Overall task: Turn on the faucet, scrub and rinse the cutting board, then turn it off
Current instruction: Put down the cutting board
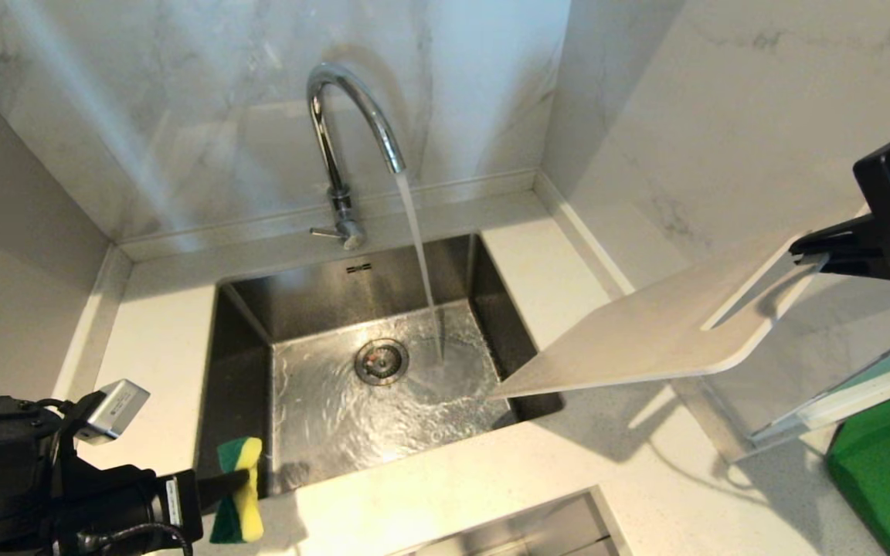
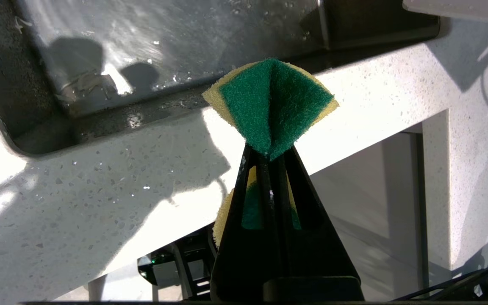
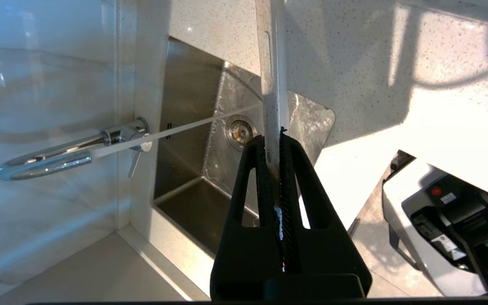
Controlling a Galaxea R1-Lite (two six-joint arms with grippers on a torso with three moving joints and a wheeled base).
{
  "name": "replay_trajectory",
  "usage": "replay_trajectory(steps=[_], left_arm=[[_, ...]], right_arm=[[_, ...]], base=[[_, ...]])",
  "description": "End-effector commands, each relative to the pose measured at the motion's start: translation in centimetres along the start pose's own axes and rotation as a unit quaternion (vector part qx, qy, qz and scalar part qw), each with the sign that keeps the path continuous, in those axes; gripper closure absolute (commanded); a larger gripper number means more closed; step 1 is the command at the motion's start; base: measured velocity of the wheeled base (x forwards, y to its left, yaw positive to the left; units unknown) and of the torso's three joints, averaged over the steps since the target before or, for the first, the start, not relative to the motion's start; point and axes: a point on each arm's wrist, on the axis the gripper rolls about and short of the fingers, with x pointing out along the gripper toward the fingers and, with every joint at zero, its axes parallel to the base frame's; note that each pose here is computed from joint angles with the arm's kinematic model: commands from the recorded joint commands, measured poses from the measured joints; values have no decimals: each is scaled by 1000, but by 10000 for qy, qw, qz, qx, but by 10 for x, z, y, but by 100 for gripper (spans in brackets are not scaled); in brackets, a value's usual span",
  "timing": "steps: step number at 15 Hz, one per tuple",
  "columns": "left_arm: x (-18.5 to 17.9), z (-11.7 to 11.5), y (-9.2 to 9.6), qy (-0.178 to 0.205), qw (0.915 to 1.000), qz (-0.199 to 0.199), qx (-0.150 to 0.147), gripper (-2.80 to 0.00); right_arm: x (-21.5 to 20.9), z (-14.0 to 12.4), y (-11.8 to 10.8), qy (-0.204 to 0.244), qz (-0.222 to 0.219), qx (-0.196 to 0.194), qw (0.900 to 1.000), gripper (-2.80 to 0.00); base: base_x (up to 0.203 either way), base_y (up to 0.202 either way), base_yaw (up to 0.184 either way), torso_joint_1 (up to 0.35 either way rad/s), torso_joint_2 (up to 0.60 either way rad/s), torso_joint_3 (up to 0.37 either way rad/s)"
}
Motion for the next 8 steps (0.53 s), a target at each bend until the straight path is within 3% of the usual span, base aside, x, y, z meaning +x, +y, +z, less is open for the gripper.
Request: replay_trajectory(steps=[1, 8], left_arm=[[1, 0, 0, 1, 10000, 5, -15, 0], [1, 0, 0, 1, 10000, 5, -23, 0]], right_arm=[[8, -2, 0, 28, -122, 89, 9999, 0], [6, -5, -11, 70, -254, 78, 9996, 0]], base=[[0, 0, 0, 0, 0, 0], [0, 0, 0, 0, 0, 0]])
